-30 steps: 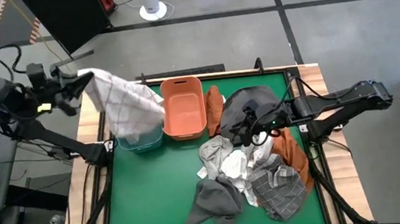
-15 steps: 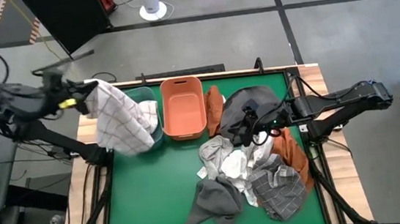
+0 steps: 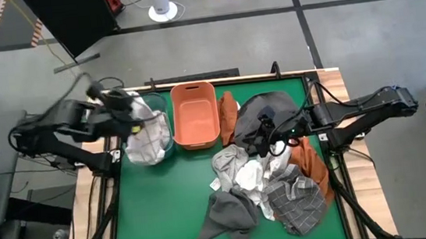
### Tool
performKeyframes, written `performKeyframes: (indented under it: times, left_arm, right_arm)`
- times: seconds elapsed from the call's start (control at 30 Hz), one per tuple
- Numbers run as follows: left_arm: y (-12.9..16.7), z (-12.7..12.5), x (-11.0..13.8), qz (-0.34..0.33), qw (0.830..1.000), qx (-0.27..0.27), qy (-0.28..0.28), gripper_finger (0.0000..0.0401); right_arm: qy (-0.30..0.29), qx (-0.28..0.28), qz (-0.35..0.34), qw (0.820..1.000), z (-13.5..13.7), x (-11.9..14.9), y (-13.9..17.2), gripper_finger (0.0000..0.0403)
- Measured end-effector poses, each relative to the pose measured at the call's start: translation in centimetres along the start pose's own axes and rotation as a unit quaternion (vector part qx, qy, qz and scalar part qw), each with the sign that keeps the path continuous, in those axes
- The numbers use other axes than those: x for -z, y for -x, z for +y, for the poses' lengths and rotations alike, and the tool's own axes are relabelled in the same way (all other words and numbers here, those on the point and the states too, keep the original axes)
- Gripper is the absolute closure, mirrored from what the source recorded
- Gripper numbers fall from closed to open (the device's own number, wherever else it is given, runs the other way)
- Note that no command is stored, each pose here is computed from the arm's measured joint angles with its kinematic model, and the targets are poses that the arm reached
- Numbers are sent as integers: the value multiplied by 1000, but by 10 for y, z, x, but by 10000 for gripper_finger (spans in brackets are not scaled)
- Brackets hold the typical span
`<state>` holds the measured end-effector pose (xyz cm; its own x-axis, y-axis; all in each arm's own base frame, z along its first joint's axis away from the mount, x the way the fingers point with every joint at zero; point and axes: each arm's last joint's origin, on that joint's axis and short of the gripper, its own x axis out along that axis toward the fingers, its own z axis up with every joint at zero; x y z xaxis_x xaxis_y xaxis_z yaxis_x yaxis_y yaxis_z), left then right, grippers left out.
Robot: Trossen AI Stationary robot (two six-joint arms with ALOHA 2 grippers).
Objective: Sort towels by color in basket
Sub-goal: Put the white/brown towel into the blue bin
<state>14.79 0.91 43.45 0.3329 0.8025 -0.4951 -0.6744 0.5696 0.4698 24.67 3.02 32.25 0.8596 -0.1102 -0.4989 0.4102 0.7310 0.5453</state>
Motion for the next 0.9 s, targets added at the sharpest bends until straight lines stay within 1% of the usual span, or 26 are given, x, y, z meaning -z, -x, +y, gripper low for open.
performKeyframes:
  times: [0.07,0.13,0.27,0.33,0.37,0.47,0.57,0.73,0.83,0.9]
  left_arm:
    - [-13,-7,9,40,999,15,2,401]
    - [-23,-10,19,62,998,26,16,401]
    - [-40,-7,34,56,994,58,75,401]
    - [-47,-3,40,42,994,50,91,401]
    - [-51,-1,41,31,994,39,97,401]
    - [-62,2,42,4,995,-25,93,401]
    - [-73,1,43,-4,994,-89,68,401]
    - [-91,-6,43,-22,984,-171,37,401]
    - [-98,-4,39,-49,973,-218,63,401]
    - [-101,3,32,-76,963,-238,100,401]
  right_arm:
    - [1,-5,0,1000,2,1,0,259]
    - [1,-14,-4,1000,4,1,1,259]
    - [-1,-29,-14,999,8,0,1,259]
    - [0,-30,-15,999,8,0,1,259]
    - [1,-32,-16,999,8,-1,1,259]
    - [0,-35,-18,999,9,-1,2,259]
    - [1,-39,-17,999,10,0,2,259]
    - [2,-41,-17,999,11,0,2,259]
    - [1,-43,-19,999,11,-1,2,259]
    - [0,-46,-21,999,11,-1,2,259]
